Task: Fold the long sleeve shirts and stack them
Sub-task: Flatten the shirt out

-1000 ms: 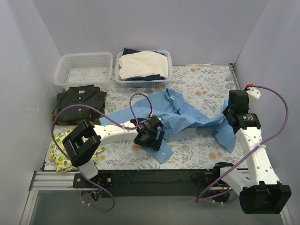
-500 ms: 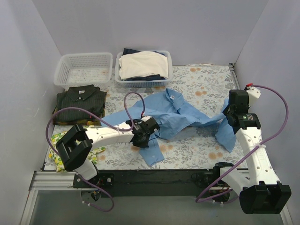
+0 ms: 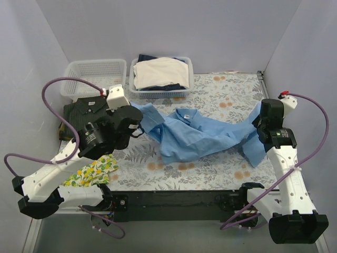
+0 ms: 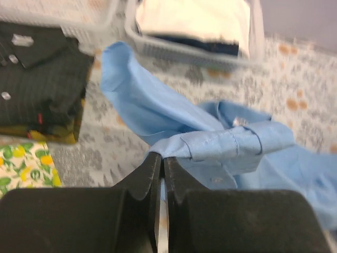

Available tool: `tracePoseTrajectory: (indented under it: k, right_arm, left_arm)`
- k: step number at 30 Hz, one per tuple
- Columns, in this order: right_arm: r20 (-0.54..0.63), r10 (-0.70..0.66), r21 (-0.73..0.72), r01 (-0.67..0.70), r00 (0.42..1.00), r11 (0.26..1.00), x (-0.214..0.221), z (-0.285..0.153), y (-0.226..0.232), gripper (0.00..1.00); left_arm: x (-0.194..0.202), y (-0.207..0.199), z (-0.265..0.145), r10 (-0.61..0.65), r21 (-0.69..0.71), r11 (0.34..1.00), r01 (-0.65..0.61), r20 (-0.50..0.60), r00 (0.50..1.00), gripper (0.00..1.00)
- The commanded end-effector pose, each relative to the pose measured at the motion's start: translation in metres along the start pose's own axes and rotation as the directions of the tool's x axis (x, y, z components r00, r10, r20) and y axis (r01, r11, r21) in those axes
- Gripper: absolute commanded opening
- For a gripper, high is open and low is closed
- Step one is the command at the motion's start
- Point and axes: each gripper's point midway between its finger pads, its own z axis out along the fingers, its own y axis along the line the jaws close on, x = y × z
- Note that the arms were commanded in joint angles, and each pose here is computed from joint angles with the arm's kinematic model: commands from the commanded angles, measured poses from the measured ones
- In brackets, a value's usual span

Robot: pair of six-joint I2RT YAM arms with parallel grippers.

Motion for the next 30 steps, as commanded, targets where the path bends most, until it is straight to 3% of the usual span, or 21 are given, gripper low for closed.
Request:
tracePoseTrajectory:
  k: [1,3,4,5,8,13,16,18,19,23,28,30]
  right_arm:
    - [0.082,0.05,-0.1,-0.042,0.995,0.994,-0.033,-0.014,0.019,0.01]
    - [0.074,0.05,-0.123,-0.041,0.996,0.992,-0.033,-0.014,0.023,0.01]
    - [0.069,0.046,-0.127,-0.037,0.997,0.991,-0.032,-0.014,0.024,0.01]
    - [0.065,0.042,-0.127,-0.034,0.997,0.991,-0.03,-0.013,0.025,0.01]
    - [0.043,0.027,-0.133,-0.021,0.999,0.991,-0.023,-0.009,0.026,0.01]
    - [-0.038,-0.007,-0.131,0.002,0.999,0.991,0.009,0.004,0.025,0.01]
    - [-0.085,-0.022,-0.134,0.01,0.996,0.991,0.024,0.01,0.026,0.01]
    - [-0.103,-0.027,-0.144,0.012,0.994,0.99,0.029,0.013,0.028,0.01]
    - [-0.114,-0.031,-0.145,0.014,0.993,0.989,0.032,0.015,0.03,0.01]
    - [-0.128,-0.038,-0.142,0.019,0.991,0.99,0.036,0.02,0.031,0.01]
    - [-0.144,-0.045,-0.14,0.024,0.989,0.99,0.039,0.023,0.032,0.01]
    - [-0.149,-0.046,-0.139,0.026,0.988,0.99,0.041,0.024,0.032,0.01]
  left_arm:
    - [-0.085,0.017,0.004,0.021,-0.099,0.995,0.011,0.316,0.948,0.0]
    - [-0.11,0.019,0.02,0.021,-0.102,0.995,0.02,0.389,0.921,0.0]
    - [-0.112,0.01,0.032,0.019,-0.052,0.999,0.0,0.373,0.927,0.0]
    - [-0.121,0.025,0.055,0.019,-0.109,0.994,0.023,0.367,0.93,0.0]
    - [-0.116,0.032,0.106,-0.015,-0.092,0.995,0.042,0.274,0.962,0.0]
    - [-0.074,0.019,0.2,-0.057,-0.037,0.997,0.06,0.094,0.994,0.02]
    - [-0.059,0.032,0.234,-0.129,-0.058,0.99,0.129,0.004,0.992,0.57]
    - [-0.059,0.041,0.237,-0.144,-0.082,0.986,0.142,-0.009,0.99,0.78]
    - [-0.063,0.041,0.231,-0.146,-0.074,0.987,0.145,0.002,0.989,0.81]
    - [-0.069,0.036,0.2,-0.138,-0.006,0.99,0.138,-0.015,0.99,0.85]
    - [-0.026,0.018,0.164,-0.178,0.121,0.971,0.207,-0.211,0.961,0.86]
    - [0.003,0.02,0.153,-0.216,0.102,0.961,0.256,-0.3,0.929,0.86]
